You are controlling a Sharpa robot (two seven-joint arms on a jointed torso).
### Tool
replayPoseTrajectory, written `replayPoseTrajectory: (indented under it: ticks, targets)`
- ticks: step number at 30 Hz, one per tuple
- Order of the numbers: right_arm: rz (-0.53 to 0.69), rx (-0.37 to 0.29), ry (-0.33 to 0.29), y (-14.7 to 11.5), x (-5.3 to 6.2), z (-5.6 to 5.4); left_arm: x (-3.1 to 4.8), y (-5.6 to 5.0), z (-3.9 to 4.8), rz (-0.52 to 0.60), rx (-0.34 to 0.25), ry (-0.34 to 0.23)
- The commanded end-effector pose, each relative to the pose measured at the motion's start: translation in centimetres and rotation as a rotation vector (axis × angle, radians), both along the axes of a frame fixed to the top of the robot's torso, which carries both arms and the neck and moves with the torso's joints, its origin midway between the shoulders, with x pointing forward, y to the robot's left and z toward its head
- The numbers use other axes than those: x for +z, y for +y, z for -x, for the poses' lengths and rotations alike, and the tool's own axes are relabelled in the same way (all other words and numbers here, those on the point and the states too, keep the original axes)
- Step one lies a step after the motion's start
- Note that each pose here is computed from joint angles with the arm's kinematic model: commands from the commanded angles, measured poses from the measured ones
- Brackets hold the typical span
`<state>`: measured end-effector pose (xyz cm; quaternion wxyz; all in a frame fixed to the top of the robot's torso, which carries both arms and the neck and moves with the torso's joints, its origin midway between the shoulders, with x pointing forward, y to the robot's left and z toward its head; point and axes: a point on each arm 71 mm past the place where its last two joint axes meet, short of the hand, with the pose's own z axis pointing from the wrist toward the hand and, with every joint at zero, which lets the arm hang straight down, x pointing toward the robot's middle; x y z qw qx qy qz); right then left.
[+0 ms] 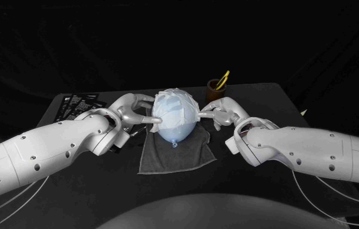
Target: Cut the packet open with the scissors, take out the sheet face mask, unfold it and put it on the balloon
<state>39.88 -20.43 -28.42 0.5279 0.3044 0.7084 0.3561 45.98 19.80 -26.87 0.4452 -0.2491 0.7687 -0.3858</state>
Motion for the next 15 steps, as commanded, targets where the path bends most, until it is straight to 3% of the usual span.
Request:
replayPoseTrajectory:
  ticks: [1, 15]
  targets:
    - [0.048, 0.024, -0.006, 0.01, 0.05, 0.13, 0.09, -0.09, -0.02, 0.005, -0.002, 0.000]
    - [0.119, 0.058, 0.014, -0.33, -0.25, 0.28, 0.07, -0.09, -0.06, 0.004, 0.000, 0.000]
